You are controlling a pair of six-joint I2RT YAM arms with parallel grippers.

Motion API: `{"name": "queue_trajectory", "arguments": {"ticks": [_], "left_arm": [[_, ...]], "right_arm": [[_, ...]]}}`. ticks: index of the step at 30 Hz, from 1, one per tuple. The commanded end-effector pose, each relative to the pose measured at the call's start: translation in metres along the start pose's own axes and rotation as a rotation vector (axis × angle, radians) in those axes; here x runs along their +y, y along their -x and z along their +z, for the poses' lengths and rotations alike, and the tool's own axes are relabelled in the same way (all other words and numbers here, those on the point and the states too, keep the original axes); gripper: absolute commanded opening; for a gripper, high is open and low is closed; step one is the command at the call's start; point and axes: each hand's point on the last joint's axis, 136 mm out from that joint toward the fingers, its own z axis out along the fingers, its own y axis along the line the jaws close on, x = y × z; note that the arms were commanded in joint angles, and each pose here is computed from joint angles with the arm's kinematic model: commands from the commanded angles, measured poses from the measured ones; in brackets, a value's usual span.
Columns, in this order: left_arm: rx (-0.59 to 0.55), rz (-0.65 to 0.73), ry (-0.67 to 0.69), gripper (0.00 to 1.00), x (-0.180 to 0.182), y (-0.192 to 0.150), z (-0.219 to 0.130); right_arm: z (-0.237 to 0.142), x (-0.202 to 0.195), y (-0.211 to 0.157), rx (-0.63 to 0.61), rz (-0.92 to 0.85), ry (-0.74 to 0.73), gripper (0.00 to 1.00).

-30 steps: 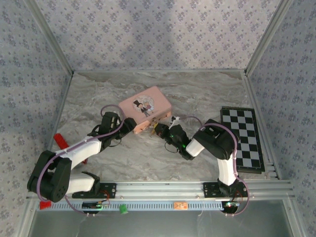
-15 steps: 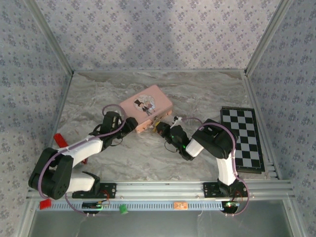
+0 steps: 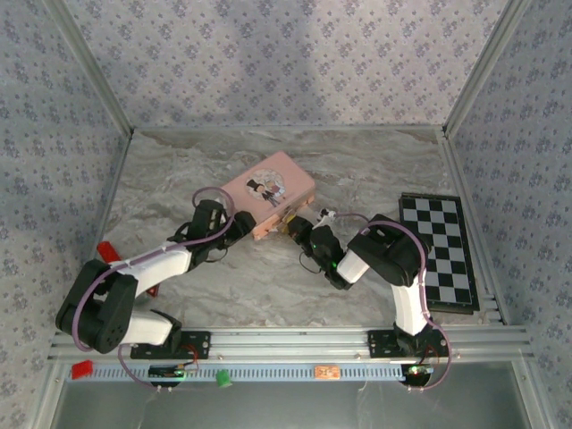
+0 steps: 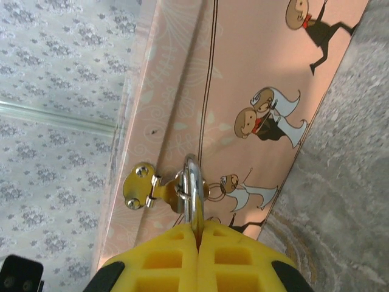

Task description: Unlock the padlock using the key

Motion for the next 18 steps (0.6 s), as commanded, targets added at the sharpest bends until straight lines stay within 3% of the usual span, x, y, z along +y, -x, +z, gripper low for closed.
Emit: {"name": "queue_trajectory", "arguments": {"ticks": [1, 18], "left_arm": [[0.018, -0.010, 0.071, 0.67, 0.015, -0.007, 0.003], [0.020, 0.003, 0.083, 0.67, 0.016, -0.006, 0.006]], "right_arm": [[0.001, 0.020, 0.040, -0.163, 0.045, 0.061, 0.00], [-0.010, 0.016, 0.055, -0.187, -0.005, 0.036, 0.00]]}}
